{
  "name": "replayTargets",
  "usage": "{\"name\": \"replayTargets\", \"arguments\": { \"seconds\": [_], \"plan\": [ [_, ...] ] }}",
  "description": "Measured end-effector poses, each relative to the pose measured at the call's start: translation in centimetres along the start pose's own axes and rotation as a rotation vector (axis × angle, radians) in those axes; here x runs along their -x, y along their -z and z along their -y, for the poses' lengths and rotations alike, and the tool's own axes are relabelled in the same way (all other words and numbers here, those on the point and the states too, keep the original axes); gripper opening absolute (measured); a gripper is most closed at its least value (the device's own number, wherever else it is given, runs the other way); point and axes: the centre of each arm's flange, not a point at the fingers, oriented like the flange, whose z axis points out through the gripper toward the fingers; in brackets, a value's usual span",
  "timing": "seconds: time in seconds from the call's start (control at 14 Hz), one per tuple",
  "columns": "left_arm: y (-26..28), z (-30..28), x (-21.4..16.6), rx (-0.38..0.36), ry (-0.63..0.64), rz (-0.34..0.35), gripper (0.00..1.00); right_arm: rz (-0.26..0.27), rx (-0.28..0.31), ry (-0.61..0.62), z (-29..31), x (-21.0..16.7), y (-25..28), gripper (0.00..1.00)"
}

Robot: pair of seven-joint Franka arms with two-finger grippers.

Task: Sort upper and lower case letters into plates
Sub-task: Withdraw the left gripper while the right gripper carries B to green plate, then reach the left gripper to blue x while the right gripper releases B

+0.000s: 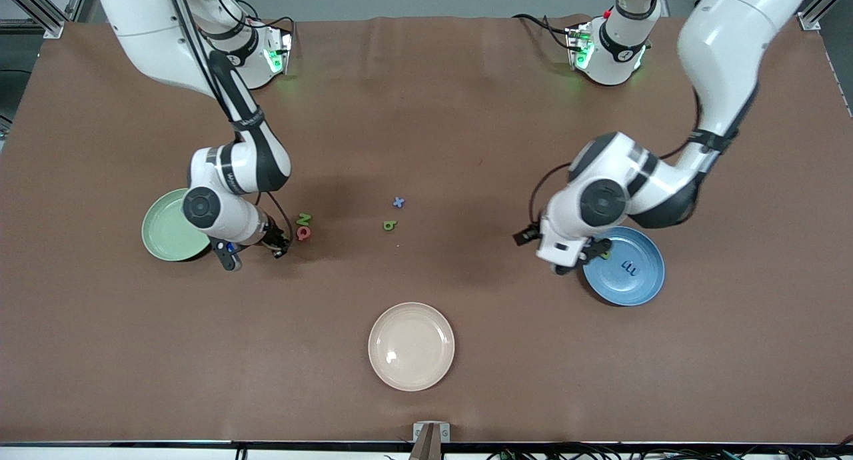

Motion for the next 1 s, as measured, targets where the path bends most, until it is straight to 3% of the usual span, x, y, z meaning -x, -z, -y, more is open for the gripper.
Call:
{"name": "replayTargets", "arguments": {
  "seconds": [0.29, 0.43, 0.71, 1.0],
  "plan": [
    [-3.2, -6.6, 9.3, 0.047, -0.002, -0.012, 0.98, 0.037, -0.016, 0.132, -5.0, -4.0, 4.5, 0.26],
    [-4.4, -9.1, 12.3, 0.047, -0.054, -0.032, 0.97, 0.035, -0.012, 0.193, -8.0, -6.2, 4.9, 0.26],
    [-7.2, -13.9, 17.5, 0.033, -0.132, -0.098, 0.86, 0.035, -0.02, 0.312, -12.9, -11.7, 4.6, 0.26],
    [-11.0, -17.1, 19.5, 0.025, 0.004, -0.126, 0.77, -0.018, -0.06, 0.413, -15.6, -15.9, 3.8, 0.25]
  ]
}}
